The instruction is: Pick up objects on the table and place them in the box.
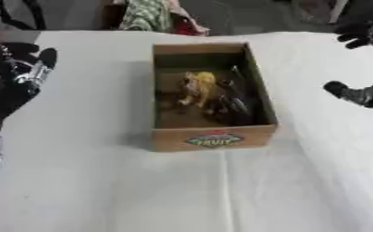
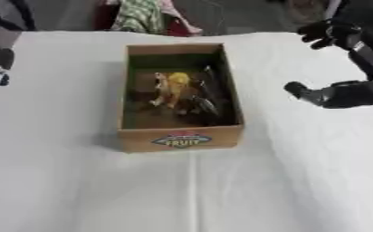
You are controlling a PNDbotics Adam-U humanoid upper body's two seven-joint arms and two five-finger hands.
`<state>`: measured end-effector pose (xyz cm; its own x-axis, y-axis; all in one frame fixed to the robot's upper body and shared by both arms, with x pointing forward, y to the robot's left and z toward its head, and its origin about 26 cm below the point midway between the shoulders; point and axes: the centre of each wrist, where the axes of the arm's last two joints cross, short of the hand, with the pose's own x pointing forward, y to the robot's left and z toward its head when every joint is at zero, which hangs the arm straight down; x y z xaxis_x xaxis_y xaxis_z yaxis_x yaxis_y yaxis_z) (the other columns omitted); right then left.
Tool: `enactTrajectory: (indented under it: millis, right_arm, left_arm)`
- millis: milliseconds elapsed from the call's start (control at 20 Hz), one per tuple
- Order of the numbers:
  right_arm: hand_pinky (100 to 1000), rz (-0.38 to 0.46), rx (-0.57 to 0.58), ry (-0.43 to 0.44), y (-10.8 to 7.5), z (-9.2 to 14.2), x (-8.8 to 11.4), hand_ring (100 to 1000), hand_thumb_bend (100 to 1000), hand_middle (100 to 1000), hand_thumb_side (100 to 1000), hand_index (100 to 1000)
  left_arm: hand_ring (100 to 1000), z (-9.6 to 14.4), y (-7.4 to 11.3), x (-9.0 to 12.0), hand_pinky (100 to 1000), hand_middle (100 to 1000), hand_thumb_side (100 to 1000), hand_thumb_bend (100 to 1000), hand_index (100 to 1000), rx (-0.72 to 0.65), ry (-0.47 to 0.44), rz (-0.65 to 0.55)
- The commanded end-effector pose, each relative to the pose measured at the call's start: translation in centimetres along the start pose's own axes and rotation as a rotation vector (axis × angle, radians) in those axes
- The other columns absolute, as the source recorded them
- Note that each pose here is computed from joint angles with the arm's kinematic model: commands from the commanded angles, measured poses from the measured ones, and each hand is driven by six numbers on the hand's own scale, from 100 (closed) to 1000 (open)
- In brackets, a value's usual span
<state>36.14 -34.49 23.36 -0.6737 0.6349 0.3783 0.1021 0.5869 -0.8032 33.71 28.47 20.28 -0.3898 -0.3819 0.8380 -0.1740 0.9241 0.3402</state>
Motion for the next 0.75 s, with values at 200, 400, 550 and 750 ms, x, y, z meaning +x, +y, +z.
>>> enactTrajectory:
  millis: [200,400,550,750]
  right_arm:
    - [739,-0.087,-0.182,0.092,-1.8,2.2,0.3,794,367,790,197,860]
    - [737,-0.166,-0.258,0.119,-1.2,3.0,0.6,792,349,787,184,857]
    - [732,-0.215,-0.306,0.133,-0.7,3.4,0.5,787,338,782,174,855]
    - [727,-0.241,-0.337,0.155,0.1,3.7,0.3,782,330,778,166,850]
  left_arm:
    - [495,0.0,1.2,0.0,550,521,410,473,698,0.038,-0.010,-0.029]
    - [491,0.2,1.2,-0.3,548,517,413,477,699,0.041,-0.008,-0.021]
    - [488,0.3,1.1,-0.4,547,517,416,478,700,0.038,-0.012,-0.014]
    - [485,0.5,1.0,-0.5,543,514,416,478,698,0.040,-0.011,0.000]
